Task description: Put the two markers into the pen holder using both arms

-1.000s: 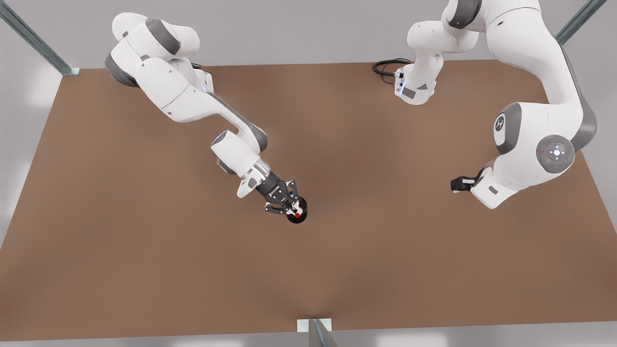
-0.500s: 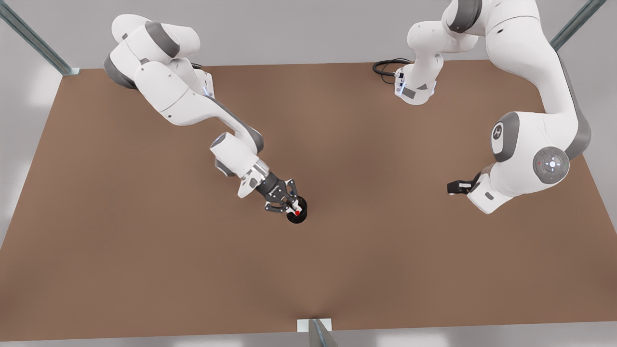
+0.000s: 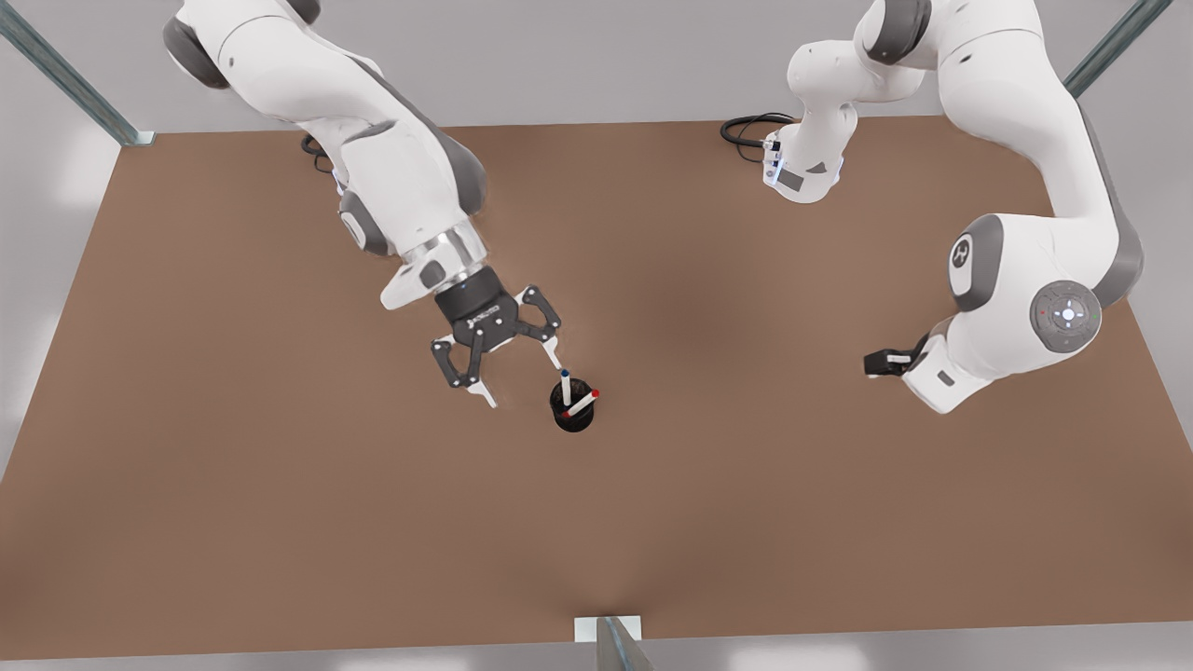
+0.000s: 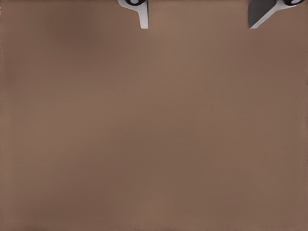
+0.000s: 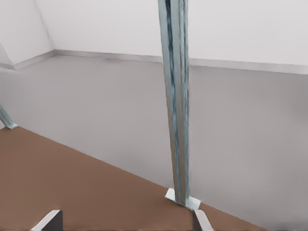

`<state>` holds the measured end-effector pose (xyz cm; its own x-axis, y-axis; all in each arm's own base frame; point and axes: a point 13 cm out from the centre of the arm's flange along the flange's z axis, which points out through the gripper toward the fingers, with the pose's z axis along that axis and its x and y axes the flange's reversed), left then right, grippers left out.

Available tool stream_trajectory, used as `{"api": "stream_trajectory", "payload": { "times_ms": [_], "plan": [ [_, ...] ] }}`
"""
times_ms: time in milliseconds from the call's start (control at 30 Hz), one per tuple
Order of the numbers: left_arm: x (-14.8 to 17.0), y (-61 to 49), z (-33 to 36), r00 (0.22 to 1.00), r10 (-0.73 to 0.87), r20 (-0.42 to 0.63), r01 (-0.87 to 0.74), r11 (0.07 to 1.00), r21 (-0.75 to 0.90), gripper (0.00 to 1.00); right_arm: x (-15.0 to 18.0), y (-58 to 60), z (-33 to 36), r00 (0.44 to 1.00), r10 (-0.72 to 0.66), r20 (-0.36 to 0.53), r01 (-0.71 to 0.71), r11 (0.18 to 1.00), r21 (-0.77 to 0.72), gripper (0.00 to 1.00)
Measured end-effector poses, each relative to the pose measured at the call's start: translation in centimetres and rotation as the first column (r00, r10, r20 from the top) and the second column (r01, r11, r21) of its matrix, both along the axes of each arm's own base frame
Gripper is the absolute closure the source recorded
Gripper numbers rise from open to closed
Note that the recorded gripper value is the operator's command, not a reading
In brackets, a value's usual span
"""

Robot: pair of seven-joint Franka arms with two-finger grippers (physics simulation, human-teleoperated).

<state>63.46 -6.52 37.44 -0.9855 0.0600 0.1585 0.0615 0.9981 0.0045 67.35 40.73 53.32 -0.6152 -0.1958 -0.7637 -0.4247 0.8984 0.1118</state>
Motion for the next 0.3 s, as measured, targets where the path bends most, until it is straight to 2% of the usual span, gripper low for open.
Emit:
{"api": "stream_trajectory", "payload": {
  "times_ms": [33, 67, 133, 167, 200, 233, 300],
  "plan": [
    [0.3, 0.1, 0.6, 1.000, -0.004, 0.016, 0.005, 1.000, -0.001, 0.00, -0.3, -5.0, -1.0, 0.990, -0.110, -0.088, 0.103, 0.991, -0.081, 0.00],
    [0.6, 0.1, 1.2, 1.000, -0.009, 0.029, 0.009, 1.000, -0.002, 0.00, 0.3, -12.6, -3.3, 0.951, -0.252, -0.181, 0.224, 0.961, -0.162, 0.00],
    [1.0, 0.2, 1.7, 0.999, -0.018, 0.043, 0.018, 1.000, -0.003, 0.00, 1.3, -31.1, -8.5, 0.773, -0.522, -0.361, 0.446, 0.851, -0.277, 0.00],
    [1.0, 0.2, 1.7, 0.999, -0.022, 0.044, 0.022, 1.000, -0.003, 0.00, 0.3, -37.4, -10.5, 0.681, -0.591, -0.433, 0.500, 0.807, -0.314, 0.00],
    [1.1, 0.2, 1.6, 0.999, -0.027, 0.044, 0.027, 1.000, -0.003, 0.00, -1.0, -40.5, -12.4, 0.613, -0.617, -0.494, 0.513, 0.786, -0.345, 0.00],
    [1.1, 0.2, 1.5, 0.999, -0.031, 0.043, 0.031, 1.000, -0.003, 0.00, -2.0, -41.1, -13.7, 0.574, -0.614, -0.542, 0.495, 0.787, -0.368, 0.00],
    [1.1, 0.4, 1.5, 0.998, -0.036, 0.042, 0.036, 0.999, -0.003, 0.00, -3.0, -38.9, -15.4, 0.546, -0.573, -0.611, 0.423, 0.818, -0.389, 0.00]
  ]
}}
